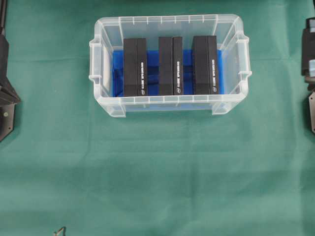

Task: Take the box out of the case with the right arm.
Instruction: 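Raise the right gripper and open it above the case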

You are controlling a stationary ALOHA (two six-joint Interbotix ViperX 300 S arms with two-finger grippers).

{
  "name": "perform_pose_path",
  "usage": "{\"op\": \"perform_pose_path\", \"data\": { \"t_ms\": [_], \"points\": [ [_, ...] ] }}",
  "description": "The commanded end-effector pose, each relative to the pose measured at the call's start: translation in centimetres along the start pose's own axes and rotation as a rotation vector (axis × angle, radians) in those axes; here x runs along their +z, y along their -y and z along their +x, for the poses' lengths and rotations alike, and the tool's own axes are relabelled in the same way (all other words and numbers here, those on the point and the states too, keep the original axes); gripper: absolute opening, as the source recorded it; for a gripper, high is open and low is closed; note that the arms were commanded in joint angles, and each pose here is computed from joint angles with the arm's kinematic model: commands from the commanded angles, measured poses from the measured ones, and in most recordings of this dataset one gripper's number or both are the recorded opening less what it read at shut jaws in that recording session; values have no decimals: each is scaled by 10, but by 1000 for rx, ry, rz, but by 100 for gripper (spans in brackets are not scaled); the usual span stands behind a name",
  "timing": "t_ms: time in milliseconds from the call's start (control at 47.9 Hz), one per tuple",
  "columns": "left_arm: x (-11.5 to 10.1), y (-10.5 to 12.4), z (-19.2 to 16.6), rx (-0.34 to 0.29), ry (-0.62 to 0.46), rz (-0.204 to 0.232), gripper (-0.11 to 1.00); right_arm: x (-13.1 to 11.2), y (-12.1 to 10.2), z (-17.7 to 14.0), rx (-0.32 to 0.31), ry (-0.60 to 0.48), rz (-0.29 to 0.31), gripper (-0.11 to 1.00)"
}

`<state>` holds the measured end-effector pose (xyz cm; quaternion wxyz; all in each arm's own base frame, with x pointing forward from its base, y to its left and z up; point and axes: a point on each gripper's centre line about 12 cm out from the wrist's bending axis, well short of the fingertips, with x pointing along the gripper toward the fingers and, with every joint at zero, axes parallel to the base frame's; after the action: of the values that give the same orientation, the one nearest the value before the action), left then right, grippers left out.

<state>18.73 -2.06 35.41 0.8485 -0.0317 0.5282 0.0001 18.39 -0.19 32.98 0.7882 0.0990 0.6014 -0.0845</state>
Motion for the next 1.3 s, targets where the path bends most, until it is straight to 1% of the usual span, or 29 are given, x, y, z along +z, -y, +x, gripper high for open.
{"op": "perform_pose_path", "data": {
  "t_ms": [0, 84, 146, 188, 251, 272, 334, 418, 522, 543, 585, 648, 690, 711, 773, 1024, 1170, 1275],
  "points": [
    [4, 1, -7, -4, 21, 4, 0, 4, 0, -6, 1, 16, 3, 0],
    [5, 1, -7, -4, 23, 2, 0, 5, 0, -6, -4, 17, 10, 0],
    [5, 1, -7, -4, 23, 2, 0, 5, 0, -6, -7, 15, 31, 0],
    [5, 1, -7, -3, 23, 3, 0, 4, 1, -6, -9, 12, 63, 0],
    [5, 1, -7, -3, 23, 3, 0, 4, 1, -6, -10, 8, 137, 0],
    [5, 1, -7, -4, 23, 2, 0, 4, 1, -6, -12, 9, 186, 0],
    [5, 1, -7, -4, 23, 2, 0, 4, 1, -6, -12, 5, 303, 0],
    [4, 1, -7, -4, 21, 2, 0, 5, 1, -5, -14, 4, 488, 0],
    [5, 1, -7, -5, 24, 2, 0, 5, 3, -4, -38, -3, 742, 0],
    [5, 1, -7, -4, 23, 2, 0, 4, 3, -4, -49, -10, 823, 0],
    [5, 1, -7, -5, 24, 2, 0, 1, 4, -4, -61, -21, 923, 0],
    [5, 1, -7, -5, 24, 2, 0, -1, 5, -5, -79, -30, 1056, 0],
    [5, 1, -7, -4, 23, 2, 0, -3, 5, -5, -86, -35, 1125, 0],
    [5, 1, -7, -4, 23, 2, 0, -3, 5, -5, -88, -36, 1150, 0],
    [5, 1, -7, -4, 23, 2, 0, -3, 5, -6, -86, -30, 1194, 0],
    [4, 1, -7, -4, 21, -1, 0, 5, 6, -3, -84, -3, 1183, 0],
    [5, 1, -6, -3, 17, -1, 0, 9, 24, -3, -123, 42, 1230, 0],
    [5, 1, -6, -3, 14, -1, 0, 11, 42, -4, -149, 54, 1243, 0]
  ]
}}
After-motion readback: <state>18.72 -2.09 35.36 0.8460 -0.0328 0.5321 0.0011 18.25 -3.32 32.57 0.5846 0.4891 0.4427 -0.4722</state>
